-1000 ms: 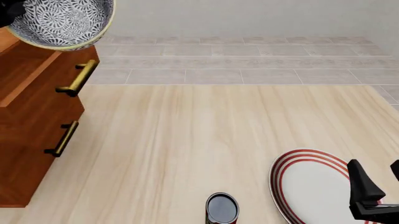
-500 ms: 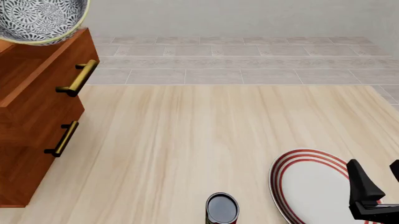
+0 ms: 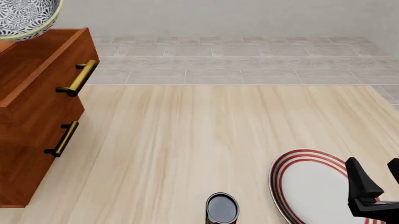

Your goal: Put the bowl on top of the cabinet.

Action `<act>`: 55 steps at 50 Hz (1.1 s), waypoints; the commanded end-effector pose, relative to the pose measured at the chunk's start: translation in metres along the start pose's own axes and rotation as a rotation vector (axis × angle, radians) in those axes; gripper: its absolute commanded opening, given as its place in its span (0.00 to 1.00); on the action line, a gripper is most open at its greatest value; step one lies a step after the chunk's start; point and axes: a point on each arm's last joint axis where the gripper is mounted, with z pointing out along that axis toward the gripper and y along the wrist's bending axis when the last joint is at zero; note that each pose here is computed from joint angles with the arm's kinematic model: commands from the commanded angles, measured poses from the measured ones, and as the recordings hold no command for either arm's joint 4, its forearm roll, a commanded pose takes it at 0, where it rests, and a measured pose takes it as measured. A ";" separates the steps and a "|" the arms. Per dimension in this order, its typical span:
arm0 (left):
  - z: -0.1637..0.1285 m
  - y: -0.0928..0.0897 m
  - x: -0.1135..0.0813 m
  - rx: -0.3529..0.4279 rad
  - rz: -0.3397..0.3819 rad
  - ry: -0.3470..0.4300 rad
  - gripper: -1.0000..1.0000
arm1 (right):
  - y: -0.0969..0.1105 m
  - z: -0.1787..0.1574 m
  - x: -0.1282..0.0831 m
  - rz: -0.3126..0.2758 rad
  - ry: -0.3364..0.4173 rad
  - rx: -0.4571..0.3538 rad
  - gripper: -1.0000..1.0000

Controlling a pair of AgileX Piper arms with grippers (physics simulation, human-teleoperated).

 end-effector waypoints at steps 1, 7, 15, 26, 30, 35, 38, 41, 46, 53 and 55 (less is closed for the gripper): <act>-0.007 0.009 -0.006 -0.036 -0.032 -0.036 0.00 | 0.000 -0.001 0.000 0.003 -0.001 0.001 1.00; -0.011 0.012 -0.008 -0.052 -0.037 -0.054 0.00 | 0.000 -0.002 0.000 0.004 -0.002 0.000 1.00; -0.013 0.019 -0.009 -0.079 -0.038 -0.073 0.00 | 0.000 -0.004 0.001 0.004 -0.001 0.000 1.00; -0.006 0.029 -0.005 -0.116 -0.080 -0.074 0.00 | 0.000 -0.004 0.001 0.006 0.000 0.002 1.00; -0.007 0.033 -0.005 -0.131 -0.085 -0.080 0.00 | 0.000 -0.004 0.001 0.007 0.000 0.002 1.00; -0.007 0.036 -0.004 -0.145 -0.085 -0.087 0.00 | 0.000 -0.003 0.001 0.007 0.000 0.001 1.00; -0.007 0.037 -0.004 -0.149 -0.086 -0.089 0.00 | 0.000 -0.003 0.001 0.007 0.000 0.002 1.00; -0.006 0.039 -0.005 -0.155 -0.089 -0.092 0.00 | 0.000 -0.003 0.001 0.007 0.001 0.001 1.00; -0.005 0.041 -0.004 -0.162 -0.100 -0.094 0.00 | 0.000 -0.003 0.001 0.009 0.000 0.000 1.00; -0.008 0.045 -0.006 -0.181 -0.104 -0.108 0.00 | 0.000 -0.002 0.001 0.013 0.001 -0.002 1.00; -0.008 0.047 -0.005 -0.187 -0.106 -0.111 0.00 | 0.000 -0.001 0.000 0.014 0.001 -0.002 1.00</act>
